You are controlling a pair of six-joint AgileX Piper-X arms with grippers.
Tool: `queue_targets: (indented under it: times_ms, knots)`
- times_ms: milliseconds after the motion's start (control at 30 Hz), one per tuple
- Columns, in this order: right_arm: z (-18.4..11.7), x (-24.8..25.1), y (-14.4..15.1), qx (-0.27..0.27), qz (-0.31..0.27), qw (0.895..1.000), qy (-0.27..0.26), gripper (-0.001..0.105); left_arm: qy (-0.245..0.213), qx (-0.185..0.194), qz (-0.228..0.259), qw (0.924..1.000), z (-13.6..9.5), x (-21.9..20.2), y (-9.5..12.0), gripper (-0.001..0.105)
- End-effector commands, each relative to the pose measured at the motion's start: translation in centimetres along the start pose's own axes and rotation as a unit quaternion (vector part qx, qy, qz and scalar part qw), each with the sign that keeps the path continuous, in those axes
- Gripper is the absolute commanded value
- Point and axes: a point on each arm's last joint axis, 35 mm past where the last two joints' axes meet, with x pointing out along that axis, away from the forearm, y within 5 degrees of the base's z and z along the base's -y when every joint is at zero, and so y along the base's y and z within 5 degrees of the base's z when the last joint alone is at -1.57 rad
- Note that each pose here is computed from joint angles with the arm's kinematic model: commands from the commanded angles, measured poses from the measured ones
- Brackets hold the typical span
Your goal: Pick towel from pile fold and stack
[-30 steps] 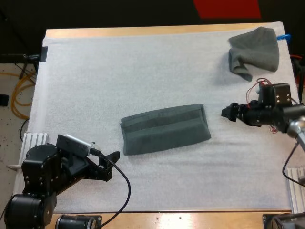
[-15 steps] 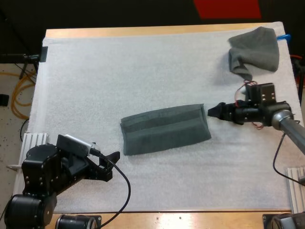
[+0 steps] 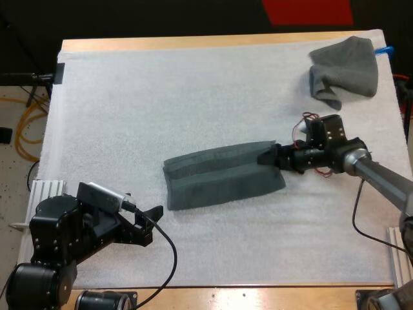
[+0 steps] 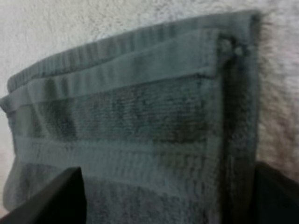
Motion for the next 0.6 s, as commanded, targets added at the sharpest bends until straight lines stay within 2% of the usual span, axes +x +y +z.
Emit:
queue_targets:
  times_ms: [0,67,167,267,333,467,567]
  knots:
    - [-0.3,0.5,0.0,0.005,0.006,1.0,0.012,0.071,-0.001,0.0,-0.004,1.0,0.1,-0.1,-0.1,0.073]
    - [-0.4,0.5,0.1,0.007,0.006,1.0,0.016,0.069,-0.001,0.0,-0.004,1.0,0.1,-0.1,-0.1,0.073]
    - [-0.7,0.5,0.0,0.015,0.002,1.0,0.025,0.051,-0.001,0.0,-0.004,1.0,0.1,-0.1,-0.1,0.073]
    - [-0.9,0.5,-0.1,0.023,-0.013,0.999,0.034,0.024,-0.001,0.0,-0.004,1.0,0.1,-0.1,-0.1,0.073]
    - [-1.0,0.5,-0.1,0.021,-0.016,0.999,0.034,0.002,-0.001,0.0,-0.004,1.0,0.1,-0.1,-0.1,0.073]
    - [-0.9,0.2,0.1,0.019,-0.016,0.999,0.033,0.0,-0.001,0.0,-0.004,1.0,0.1,-0.1,-0.1,0.073]
    - [-0.7,-0.8,0.8,0.004,-0.037,0.999,0.03,0.0,-0.001,0.0,-0.004,1.0,0.1,-0.1,-0.1,0.073]
